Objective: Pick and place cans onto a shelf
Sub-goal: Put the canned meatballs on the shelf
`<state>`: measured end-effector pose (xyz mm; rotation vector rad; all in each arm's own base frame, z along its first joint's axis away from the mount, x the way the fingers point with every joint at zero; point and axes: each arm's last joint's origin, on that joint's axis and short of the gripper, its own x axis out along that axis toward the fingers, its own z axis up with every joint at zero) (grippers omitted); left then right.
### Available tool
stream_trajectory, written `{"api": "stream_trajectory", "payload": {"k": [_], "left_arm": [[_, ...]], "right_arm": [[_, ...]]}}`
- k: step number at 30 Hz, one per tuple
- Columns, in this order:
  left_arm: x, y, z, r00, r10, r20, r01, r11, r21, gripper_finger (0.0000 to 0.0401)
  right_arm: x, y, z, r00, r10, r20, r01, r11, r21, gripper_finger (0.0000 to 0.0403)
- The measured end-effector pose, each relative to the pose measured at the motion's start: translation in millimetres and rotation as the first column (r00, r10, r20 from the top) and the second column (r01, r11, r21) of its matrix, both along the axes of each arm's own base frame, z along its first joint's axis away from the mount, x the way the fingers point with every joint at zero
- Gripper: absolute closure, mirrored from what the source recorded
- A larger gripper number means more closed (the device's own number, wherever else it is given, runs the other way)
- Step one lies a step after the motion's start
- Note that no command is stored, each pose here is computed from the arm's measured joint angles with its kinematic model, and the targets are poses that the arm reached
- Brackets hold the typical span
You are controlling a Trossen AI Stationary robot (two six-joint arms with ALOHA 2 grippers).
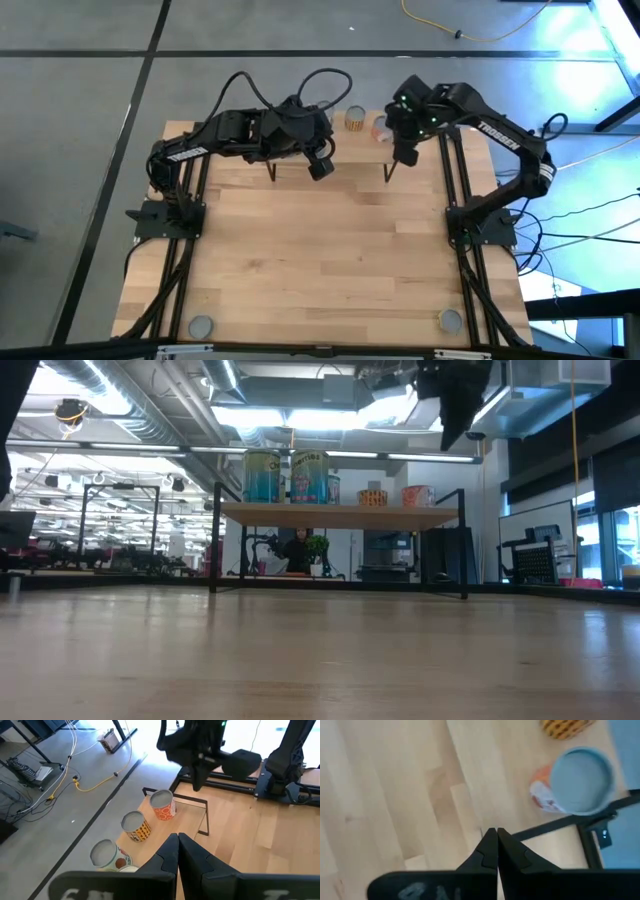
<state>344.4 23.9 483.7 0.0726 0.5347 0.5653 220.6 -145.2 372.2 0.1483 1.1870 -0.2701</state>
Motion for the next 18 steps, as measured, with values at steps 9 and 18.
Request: {"api": "stream_trajectory", "payload": {"k": [9,18], "left_arm": [[-0.3,1.3,-0.4,1.000,0.004,-0.005,-0.004,1.000,0.000,0.0401],[-0.4,2.9,-0.4,1.000,0.008,-0.005,-0.008,1.000,0.000,0.0401]], "right_arm": [[14.3,-10.4,-35.4,0.999,0.019,0.029,-0.018,0.999,-0.050,0.0403],[14.0,-22.5,-61.4,0.999,-0.018,0.027,0.020,0.997,-0.078,0.0403]]}}
